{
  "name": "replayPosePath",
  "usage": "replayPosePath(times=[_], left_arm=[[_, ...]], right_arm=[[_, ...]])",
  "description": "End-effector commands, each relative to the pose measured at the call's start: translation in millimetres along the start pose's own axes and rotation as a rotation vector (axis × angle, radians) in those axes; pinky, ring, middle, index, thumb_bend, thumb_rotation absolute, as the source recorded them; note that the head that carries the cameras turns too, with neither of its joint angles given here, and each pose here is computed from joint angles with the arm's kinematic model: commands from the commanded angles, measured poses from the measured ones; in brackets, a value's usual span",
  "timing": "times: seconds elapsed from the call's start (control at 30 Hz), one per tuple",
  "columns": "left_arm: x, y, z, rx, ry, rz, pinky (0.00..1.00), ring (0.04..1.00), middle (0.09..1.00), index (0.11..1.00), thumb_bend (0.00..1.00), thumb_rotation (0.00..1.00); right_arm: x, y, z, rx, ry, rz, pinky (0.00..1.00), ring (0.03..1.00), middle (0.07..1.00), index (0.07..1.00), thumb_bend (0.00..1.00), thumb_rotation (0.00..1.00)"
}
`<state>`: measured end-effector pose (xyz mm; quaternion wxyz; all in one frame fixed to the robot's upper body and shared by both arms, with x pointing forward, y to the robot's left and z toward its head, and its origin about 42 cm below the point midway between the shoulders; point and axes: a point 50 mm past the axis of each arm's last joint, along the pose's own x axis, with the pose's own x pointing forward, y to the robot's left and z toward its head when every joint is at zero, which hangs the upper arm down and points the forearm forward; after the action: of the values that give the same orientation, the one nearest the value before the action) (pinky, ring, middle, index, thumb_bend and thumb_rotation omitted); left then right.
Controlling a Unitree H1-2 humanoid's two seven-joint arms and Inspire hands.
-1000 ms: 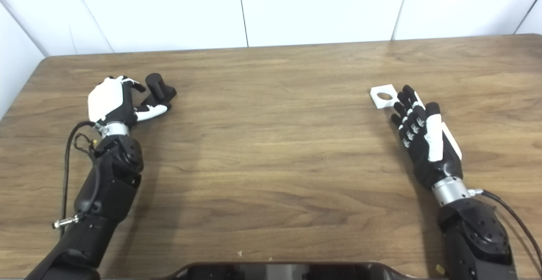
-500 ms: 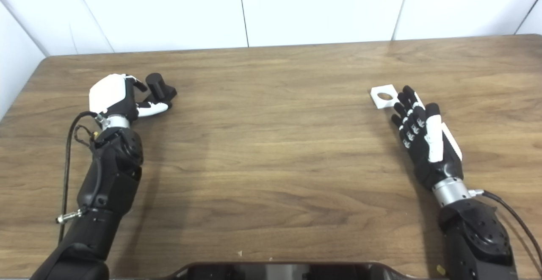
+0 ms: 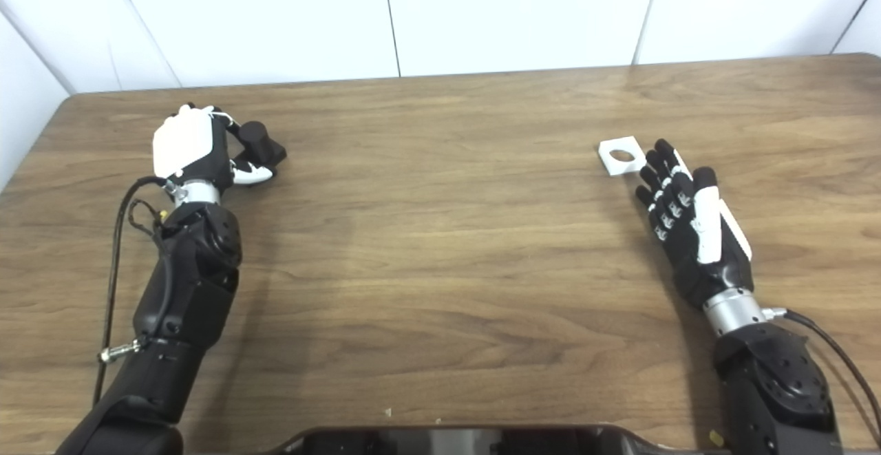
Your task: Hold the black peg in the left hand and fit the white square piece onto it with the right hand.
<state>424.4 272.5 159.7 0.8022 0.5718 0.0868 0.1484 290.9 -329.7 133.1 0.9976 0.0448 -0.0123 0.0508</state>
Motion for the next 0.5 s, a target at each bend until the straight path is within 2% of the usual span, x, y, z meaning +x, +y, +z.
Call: replayPosePath(times=[0.0, 0.47], left_arm=[[2.9, 8.2, -11.2, 0.016, 0.019, 0.03, 1.0, 0.989, 0.884, 0.483, 0.53, 0.06], [-3.2, 7.6, -9.1, -0.044, -0.01, 0.034, 0.98, 0.978, 0.87, 0.482, 0.52, 0.05]], right_arm=[[-5.4, -6.0, -5.1, 0.004, 0.029, -0.007, 1.0, 1.0, 1.0, 1.0, 0.71, 1.0], [-1.3, -8.9, -0.5, -0.002, 0.021, 0.001, 1.0, 1.0, 1.0, 1.0, 0.71, 1.0]])
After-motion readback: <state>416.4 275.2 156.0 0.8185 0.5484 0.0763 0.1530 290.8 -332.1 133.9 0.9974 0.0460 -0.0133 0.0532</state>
